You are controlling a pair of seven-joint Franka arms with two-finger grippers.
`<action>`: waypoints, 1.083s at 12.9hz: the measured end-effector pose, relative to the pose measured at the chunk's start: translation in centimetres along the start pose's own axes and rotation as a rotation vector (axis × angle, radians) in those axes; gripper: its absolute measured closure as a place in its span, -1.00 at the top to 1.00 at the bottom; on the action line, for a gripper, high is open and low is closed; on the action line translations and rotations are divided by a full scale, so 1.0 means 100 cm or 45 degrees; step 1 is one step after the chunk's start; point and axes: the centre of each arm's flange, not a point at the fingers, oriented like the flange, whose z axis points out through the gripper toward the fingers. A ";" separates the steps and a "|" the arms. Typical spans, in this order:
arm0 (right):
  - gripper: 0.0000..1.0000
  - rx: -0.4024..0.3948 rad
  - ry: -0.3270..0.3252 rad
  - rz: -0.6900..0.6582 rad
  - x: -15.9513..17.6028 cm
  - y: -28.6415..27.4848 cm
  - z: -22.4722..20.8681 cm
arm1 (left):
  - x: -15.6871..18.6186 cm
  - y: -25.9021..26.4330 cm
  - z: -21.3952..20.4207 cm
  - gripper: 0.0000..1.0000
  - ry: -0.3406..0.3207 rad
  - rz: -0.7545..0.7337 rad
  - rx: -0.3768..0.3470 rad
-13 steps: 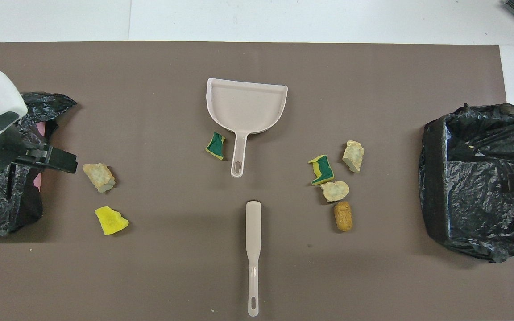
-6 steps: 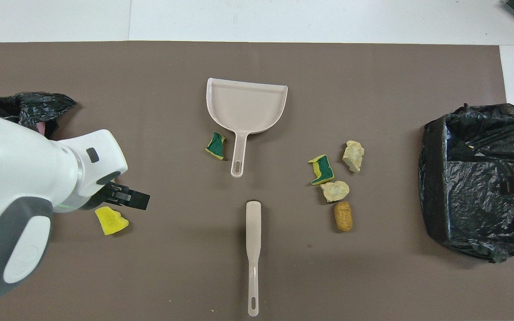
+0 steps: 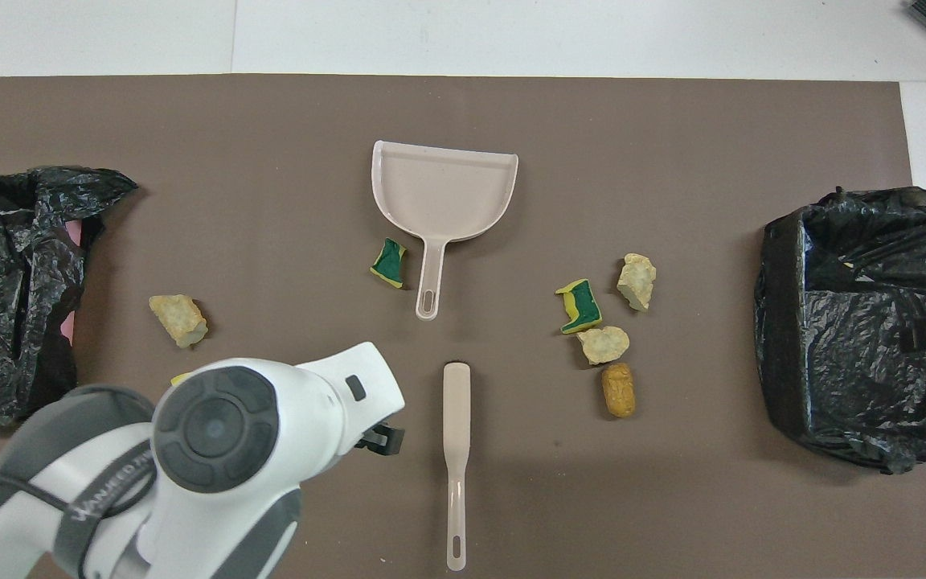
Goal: Sweep and dump trash in bin
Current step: 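Reach the left gripper down and grasp the beige brush handle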
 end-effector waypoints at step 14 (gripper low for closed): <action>1.00 0.000 0.001 0.000 -0.001 0.000 -0.001 | -0.064 0.149 0.154 1.00 -0.004 -0.022 0.041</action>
